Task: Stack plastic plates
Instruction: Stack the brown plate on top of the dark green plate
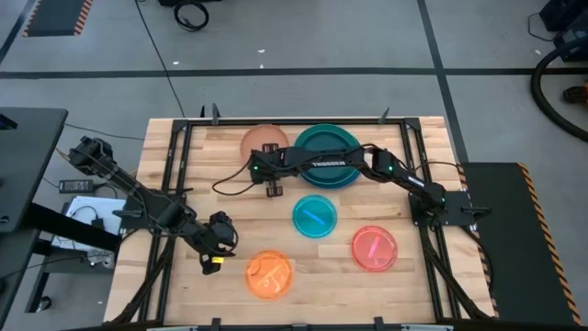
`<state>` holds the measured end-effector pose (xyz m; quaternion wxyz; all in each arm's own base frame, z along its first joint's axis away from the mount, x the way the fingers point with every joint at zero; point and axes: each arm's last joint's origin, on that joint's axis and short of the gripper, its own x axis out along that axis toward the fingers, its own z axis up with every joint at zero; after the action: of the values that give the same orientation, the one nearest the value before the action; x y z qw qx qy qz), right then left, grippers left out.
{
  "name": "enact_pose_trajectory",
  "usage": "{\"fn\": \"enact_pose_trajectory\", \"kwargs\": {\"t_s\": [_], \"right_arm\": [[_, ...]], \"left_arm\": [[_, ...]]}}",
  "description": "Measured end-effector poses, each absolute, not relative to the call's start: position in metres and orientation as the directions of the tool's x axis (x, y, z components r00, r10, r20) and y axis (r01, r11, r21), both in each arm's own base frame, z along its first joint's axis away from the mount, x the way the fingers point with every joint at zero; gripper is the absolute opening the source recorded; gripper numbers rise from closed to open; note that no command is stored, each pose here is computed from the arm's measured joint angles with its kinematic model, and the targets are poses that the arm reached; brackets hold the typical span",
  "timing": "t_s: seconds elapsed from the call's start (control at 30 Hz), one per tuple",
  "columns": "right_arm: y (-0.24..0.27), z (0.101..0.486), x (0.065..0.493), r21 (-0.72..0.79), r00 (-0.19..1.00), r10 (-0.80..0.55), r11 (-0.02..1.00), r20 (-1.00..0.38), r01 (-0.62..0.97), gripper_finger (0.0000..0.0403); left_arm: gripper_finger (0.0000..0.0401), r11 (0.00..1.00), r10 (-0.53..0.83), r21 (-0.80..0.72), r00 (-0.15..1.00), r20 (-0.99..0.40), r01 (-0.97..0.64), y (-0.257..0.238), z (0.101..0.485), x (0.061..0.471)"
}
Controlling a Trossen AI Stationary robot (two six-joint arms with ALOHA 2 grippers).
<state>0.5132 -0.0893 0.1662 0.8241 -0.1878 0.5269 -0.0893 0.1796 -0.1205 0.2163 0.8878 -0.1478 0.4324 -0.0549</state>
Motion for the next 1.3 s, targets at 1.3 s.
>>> {"fn": "enact_pose_trajectory", "kwargs": {"t_s": [1.3], "right_arm": [[-0.104,0.198,0.469,-0.383,0.127,-0.45,0.853,-0.884,0.355,0.0017]], "left_arm": [[0.0141,1.0,0.007,0.01,0.712,-0.702,-0.001,-0.117,0.217,0.179]]}}
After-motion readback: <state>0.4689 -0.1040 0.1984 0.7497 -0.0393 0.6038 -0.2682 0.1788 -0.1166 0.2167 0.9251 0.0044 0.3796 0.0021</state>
